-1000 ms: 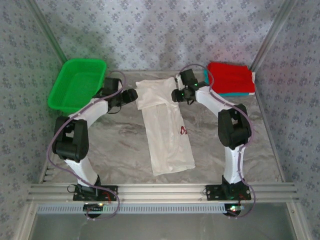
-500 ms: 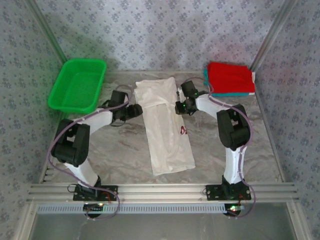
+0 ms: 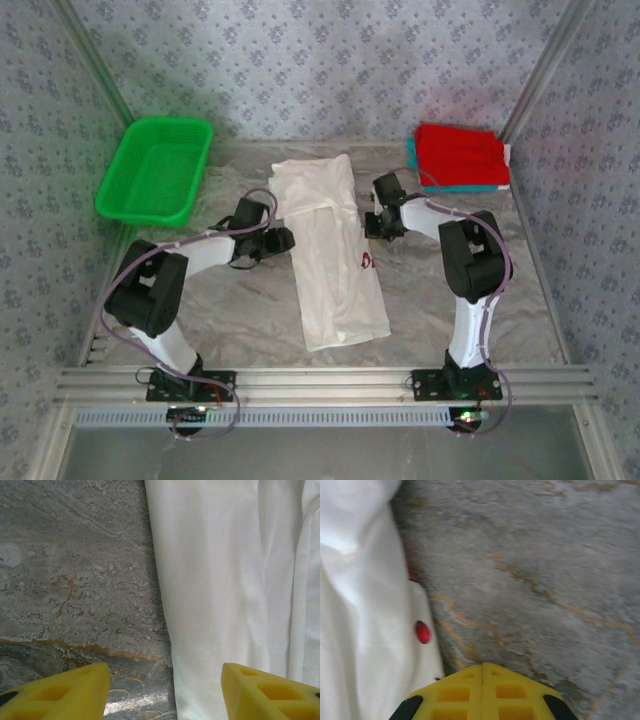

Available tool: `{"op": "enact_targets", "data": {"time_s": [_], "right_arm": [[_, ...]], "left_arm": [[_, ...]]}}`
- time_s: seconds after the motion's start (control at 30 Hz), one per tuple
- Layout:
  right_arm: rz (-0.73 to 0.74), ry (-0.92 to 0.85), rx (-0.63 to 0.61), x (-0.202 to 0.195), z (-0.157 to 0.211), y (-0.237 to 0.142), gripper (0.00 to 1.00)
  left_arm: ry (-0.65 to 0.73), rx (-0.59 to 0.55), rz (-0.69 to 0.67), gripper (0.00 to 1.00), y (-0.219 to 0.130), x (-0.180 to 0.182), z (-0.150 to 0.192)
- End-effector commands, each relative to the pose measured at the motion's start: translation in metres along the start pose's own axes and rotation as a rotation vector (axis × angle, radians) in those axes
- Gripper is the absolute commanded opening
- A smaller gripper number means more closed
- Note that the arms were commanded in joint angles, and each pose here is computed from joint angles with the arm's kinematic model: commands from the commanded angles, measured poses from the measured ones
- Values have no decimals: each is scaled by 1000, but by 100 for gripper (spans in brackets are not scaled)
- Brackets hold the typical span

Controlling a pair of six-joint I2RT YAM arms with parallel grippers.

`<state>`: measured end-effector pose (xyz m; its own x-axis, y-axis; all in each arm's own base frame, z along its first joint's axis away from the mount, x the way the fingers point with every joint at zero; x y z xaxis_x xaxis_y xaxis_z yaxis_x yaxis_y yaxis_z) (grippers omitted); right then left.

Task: Fold and stack the t-shirts

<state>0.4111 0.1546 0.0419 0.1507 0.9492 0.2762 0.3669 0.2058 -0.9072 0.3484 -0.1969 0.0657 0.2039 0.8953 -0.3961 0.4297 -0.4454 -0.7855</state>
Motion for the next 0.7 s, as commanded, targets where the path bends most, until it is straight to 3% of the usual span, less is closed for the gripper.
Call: {"op": "enact_targets", "data": {"time_s": [0.0, 0.13, 0.33, 0.5, 0.67], "right_arm": [[89, 88, 31, -29, 14, -6, 0], [-31, 96, 30, -12, 26, -16, 0], [-152, 38, -66, 31, -22, -44, 0], [-258, 4, -103, 68, -64, -35, 0], [-326, 44, -61, 92, -90, 1, 0]], "left_arm": [[15, -22, -8, 60, 0, -4, -12], [45, -60, -21, 55, -6, -8, -27], [58, -228, 2, 43, -18, -19, -100], [-6, -258, -39, 27, 6, -7, -152], [-90, -212, -62, 26, 51, 7, -167]]}}
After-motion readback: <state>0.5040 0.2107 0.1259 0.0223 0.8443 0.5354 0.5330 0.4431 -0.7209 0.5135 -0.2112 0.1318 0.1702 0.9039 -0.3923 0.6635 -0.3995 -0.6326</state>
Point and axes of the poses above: each hand's point on the last joint's axis, 136 mm out from that joint toward the fingers, its own y axis out along the fingers, its own x axis along the line the jaws close on, z = x × y, the point moved 2 cm from there along -y, back along the fingers, and after that the axes turned 15 degrees about y, right-handed, at the moved point
